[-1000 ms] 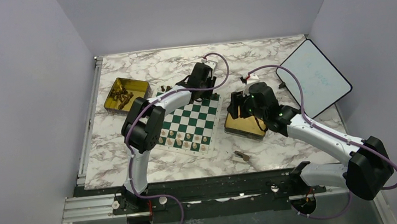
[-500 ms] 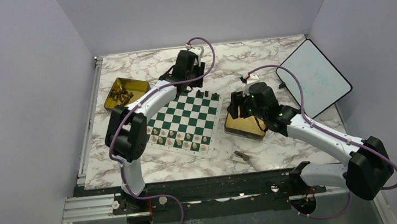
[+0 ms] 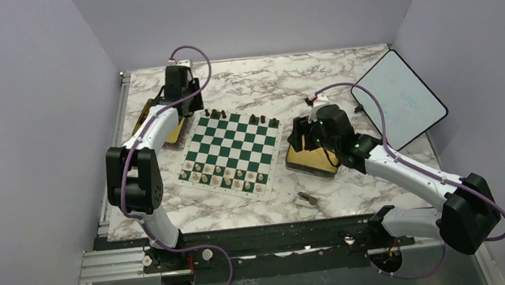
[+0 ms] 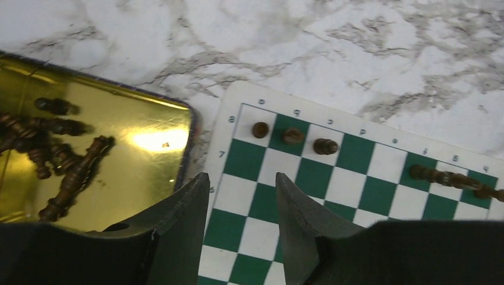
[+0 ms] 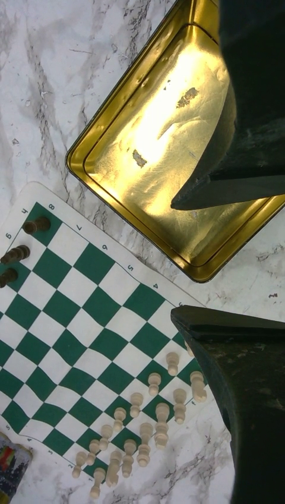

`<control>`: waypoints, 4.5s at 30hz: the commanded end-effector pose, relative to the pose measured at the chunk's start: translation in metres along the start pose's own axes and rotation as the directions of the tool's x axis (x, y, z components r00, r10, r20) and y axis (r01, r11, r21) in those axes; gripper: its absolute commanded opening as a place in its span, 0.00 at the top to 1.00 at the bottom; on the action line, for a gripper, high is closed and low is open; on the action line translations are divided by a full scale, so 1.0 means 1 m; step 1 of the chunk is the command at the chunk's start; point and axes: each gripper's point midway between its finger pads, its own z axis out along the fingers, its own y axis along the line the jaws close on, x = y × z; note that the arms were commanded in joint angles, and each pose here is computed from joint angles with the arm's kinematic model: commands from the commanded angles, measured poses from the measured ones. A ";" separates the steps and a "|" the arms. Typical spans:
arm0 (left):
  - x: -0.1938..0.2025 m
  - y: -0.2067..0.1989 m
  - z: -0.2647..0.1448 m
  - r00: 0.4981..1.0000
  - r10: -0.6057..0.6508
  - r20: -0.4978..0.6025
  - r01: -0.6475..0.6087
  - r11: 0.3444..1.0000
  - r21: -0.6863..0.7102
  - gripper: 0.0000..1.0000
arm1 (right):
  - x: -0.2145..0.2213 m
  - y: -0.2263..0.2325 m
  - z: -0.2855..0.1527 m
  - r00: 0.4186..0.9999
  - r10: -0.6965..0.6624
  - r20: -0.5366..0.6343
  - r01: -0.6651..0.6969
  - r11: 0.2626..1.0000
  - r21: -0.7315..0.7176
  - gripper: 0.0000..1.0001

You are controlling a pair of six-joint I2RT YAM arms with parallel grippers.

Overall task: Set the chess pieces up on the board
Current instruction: Pick up the chess piece from the storage box.

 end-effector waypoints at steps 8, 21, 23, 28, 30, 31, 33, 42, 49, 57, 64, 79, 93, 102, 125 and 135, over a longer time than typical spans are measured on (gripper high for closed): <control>0.000 0.120 -0.026 0.995 -0.104 0.014 0.104 0.972 -0.212 0.58 | 0.005 0.005 0.005 1.000 0.019 -0.006 -0.019 0.999 -0.033 0.35; 0.021 0.170 0.005 0.992 0.080 -0.094 -0.099 0.971 -0.218 0.61 | 0.002 0.007 0.003 1.000 0.019 -0.003 -0.019 0.999 -0.041 0.34; 0.022 0.170 0.009 0.990 0.106 -0.093 -0.123 0.972 -0.201 0.61 | 0.002 0.006 0.003 1.000 0.017 -0.001 -0.017 0.999 -0.039 0.35; 0.026 0.158 0.023 0.987 0.125 -0.102 -0.136 0.984 -0.112 0.61 | 0.002 0.007 0.004 1.000 0.014 -0.007 -0.014 0.999 -0.041 0.35; 0.031 0.160 0.029 0.986 0.118 -0.120 -0.132 0.985 -0.114 0.61 | 0.003 0.006 0.005 1.000 0.012 -0.010 -0.012 0.999 -0.040 0.34; 0.032 0.162 0.032 0.984 0.118 -0.130 -0.134 0.984 -0.121 0.61 | 0.003 0.006 0.005 1.000 0.011 -0.011 -0.011 0.999 -0.040 0.35; 0.035 0.164 0.035 0.982 0.118 -0.150 -0.138 0.982 -0.128 0.61 | 0.003 0.005 0.004 1.000 0.006 -0.012 -0.006 0.999 -0.032 0.34; 0.056 0.169 0.049 0.973 0.092 -0.213 -0.121 0.984 -0.130 0.58 | 0.001 -0.001 0.003 1.000 -0.011 -0.009 0.011 1.000 -0.002 0.35; 0.071 0.179 0.053 0.965 0.074 -0.253 -0.122 0.976 -0.178 0.55 | 0.000 0.001 0.004 1.000 -0.014 -0.014 0.014 1.000 -0.006 0.34; 0.075 0.178 0.053 0.963 0.064 -0.262 -0.111 0.979 -0.169 0.64 | -0.003 0.000 0.003 1.000 -0.016 -0.009 0.016 1.000 -0.003 0.35; 0.065 0.167 0.049 0.972 0.029 -0.232 -0.061 0.989 -0.133 0.74 | -0.003 0.002 0.002 1.000 -0.006 -0.007 0.006 1.000 -0.011 0.34; 0.000 0.142 0.012 0.993 -0.092 -0.074 0.083 0.991 -0.109 0.85 | -0.011 0.019 0.001 0.996 0.084 0.000 -0.083 0.994 -0.077 0.35; -0.045 0.058 -0.054 0.988 -0.138 0.065 0.126 0.979 0.163 0.86 | -0.042 0.049 -0.003 0.982 0.185 0.032 -0.175 0.964 -0.201 0.36; -0.024 -0.042 -0.106 0.993 -0.073 0.088 0.029 0.904 0.427 0.86 | -0.079 0.081 0.000 0.975 0.216 0.058 -0.184 0.922 -0.342 0.44; 0.053 -0.154 -0.159 0.979 0.149 0.140 -0.202 0.601 0.773 0.86 | -0.097 0.149 0.053 0.953 0.214 -0.214 -0.301 0.746 -0.594 0.55; 0.052 -0.156 -0.160 0.973 0.163 0.164 -0.230 0.607 0.761 0.86 | -0.089 0.151 0.052 0.947 0.213 -0.240 -0.318 0.725 -0.612 0.78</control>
